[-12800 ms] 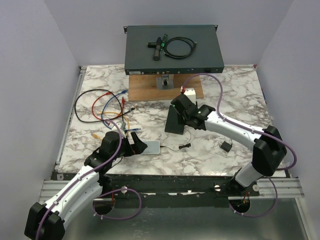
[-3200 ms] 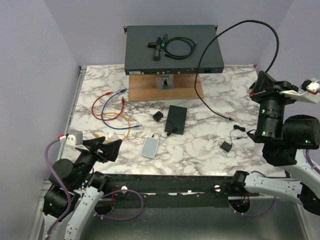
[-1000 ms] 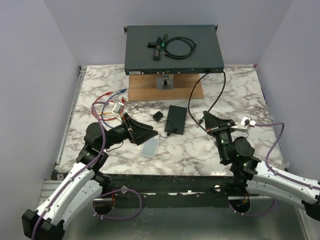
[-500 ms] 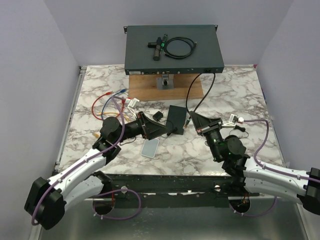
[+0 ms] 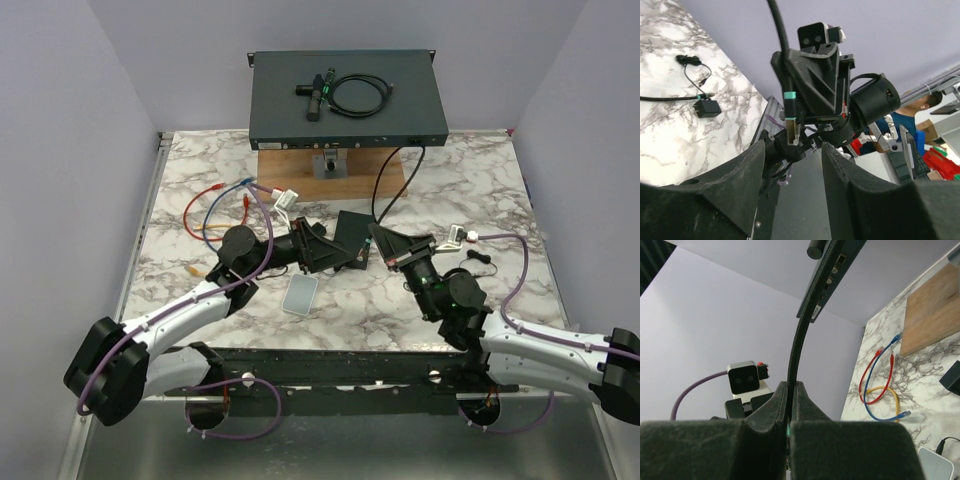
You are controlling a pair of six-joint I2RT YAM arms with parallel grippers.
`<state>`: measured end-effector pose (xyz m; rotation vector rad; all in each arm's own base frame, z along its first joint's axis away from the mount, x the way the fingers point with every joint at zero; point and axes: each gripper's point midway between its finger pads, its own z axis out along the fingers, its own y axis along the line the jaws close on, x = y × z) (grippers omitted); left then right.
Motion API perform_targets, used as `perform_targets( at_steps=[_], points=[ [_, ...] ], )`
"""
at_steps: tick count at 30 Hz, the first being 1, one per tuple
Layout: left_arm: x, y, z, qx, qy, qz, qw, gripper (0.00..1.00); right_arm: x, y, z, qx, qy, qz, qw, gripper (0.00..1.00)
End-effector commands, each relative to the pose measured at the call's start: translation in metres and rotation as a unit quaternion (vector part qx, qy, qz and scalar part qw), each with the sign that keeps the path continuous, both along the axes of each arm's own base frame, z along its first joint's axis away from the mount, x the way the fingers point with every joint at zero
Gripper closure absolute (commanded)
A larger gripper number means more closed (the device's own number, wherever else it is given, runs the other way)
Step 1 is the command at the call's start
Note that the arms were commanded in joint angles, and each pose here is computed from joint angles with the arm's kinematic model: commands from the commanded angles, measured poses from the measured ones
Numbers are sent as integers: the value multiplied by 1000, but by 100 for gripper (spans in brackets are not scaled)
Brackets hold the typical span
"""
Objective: Insert the plug into the switch port
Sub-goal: Pick up the connector from the center of the board.
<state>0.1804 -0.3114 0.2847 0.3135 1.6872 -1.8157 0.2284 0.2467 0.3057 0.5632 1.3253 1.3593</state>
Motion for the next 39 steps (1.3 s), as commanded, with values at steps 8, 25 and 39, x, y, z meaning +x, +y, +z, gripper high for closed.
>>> perform_targets(
  at_steps=[8,25,39],
  points=[
    [-17,-16,21,-21,-45,-64,997,60,-6,8,31,47,-24,28,998,99],
    [-19,-20,20,-19,-46,-71,996,68,-8,14,33,47,-29,41,998,99],
    [-19,-21,18,-11,-45,-75,996,100,-8,16,32,39,-29,43,998,99]
  ],
)
